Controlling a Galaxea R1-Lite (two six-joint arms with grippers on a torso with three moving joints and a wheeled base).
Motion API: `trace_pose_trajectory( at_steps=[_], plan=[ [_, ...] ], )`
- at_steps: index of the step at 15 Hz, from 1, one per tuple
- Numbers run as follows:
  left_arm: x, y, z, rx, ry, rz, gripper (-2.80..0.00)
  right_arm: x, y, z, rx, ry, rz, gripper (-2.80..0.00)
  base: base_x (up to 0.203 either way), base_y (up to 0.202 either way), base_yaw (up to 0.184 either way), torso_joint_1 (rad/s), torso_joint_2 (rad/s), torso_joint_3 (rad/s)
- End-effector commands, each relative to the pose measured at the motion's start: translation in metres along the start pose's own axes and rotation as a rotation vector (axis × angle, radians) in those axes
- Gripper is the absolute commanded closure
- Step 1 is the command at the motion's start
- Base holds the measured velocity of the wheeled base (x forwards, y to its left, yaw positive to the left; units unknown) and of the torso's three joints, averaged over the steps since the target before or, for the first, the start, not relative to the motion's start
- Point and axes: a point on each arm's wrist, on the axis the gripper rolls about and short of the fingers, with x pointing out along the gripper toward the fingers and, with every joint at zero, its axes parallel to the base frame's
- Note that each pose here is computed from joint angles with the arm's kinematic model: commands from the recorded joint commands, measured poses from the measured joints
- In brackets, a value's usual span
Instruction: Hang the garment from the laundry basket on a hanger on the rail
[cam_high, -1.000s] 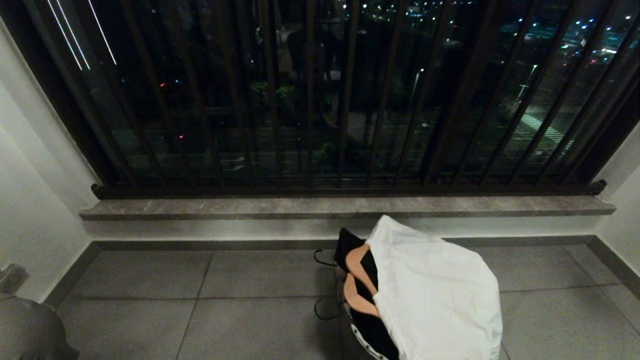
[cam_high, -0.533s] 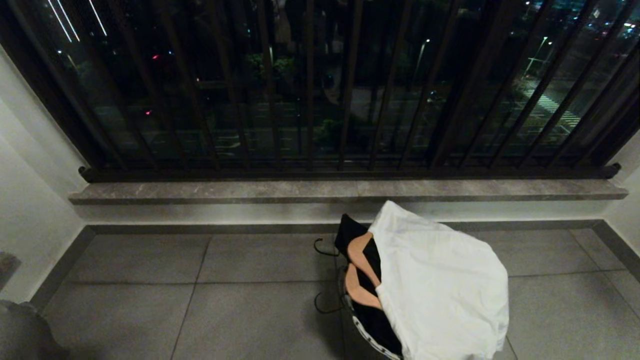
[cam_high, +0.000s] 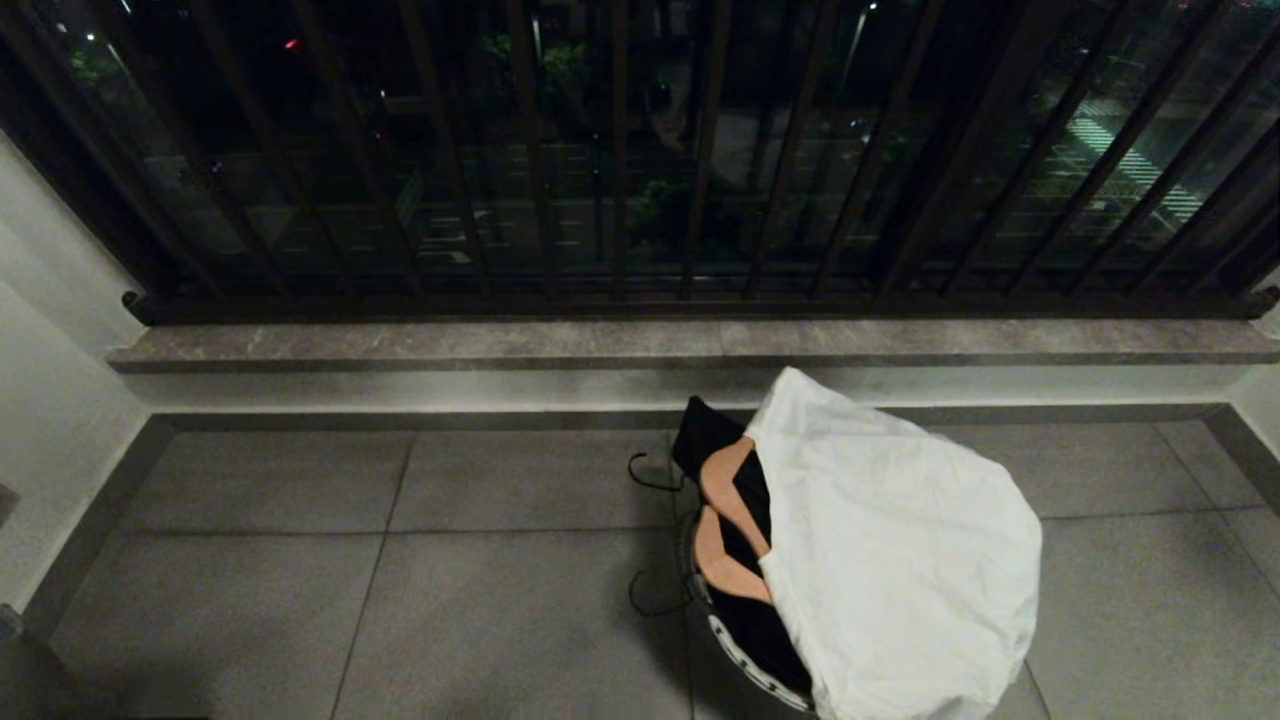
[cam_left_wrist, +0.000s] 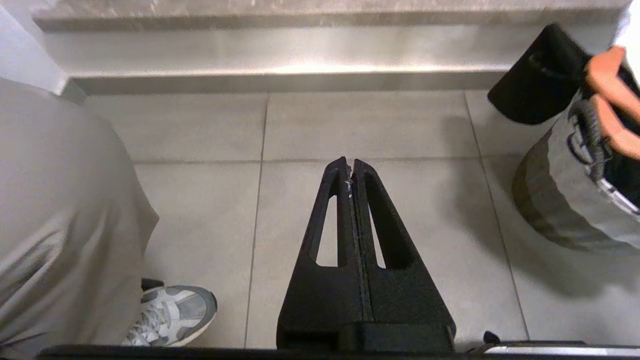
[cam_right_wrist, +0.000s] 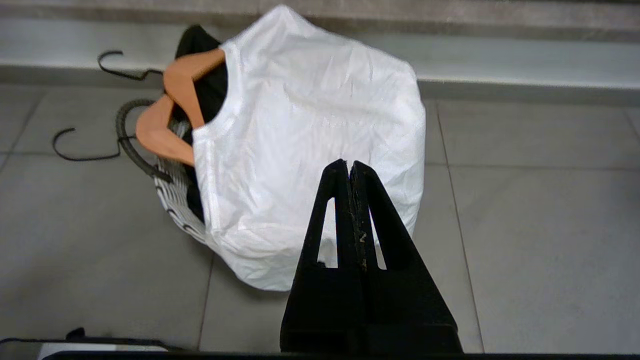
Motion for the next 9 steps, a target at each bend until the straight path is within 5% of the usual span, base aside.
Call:
trace_pose_trajectory(
  at_steps=[1,9],
  plan=[
    [0.0002,0.0,-0.0004,0.0,0.002,0.0,0.0,0.0,0.0,0.0003,-0.001,0.0,0.0,0.0,0.0,0.0,0.0,0.002,0.0,-0.202],
    [0.0002,0.0,-0.0004,0.0,0.002,0.0,0.0,0.0,0.0,0.0004,-0.001,-0.001,0.001,0.0,0.0,0.0,0.0,0.002,0.0,-0.197]
  ],
)
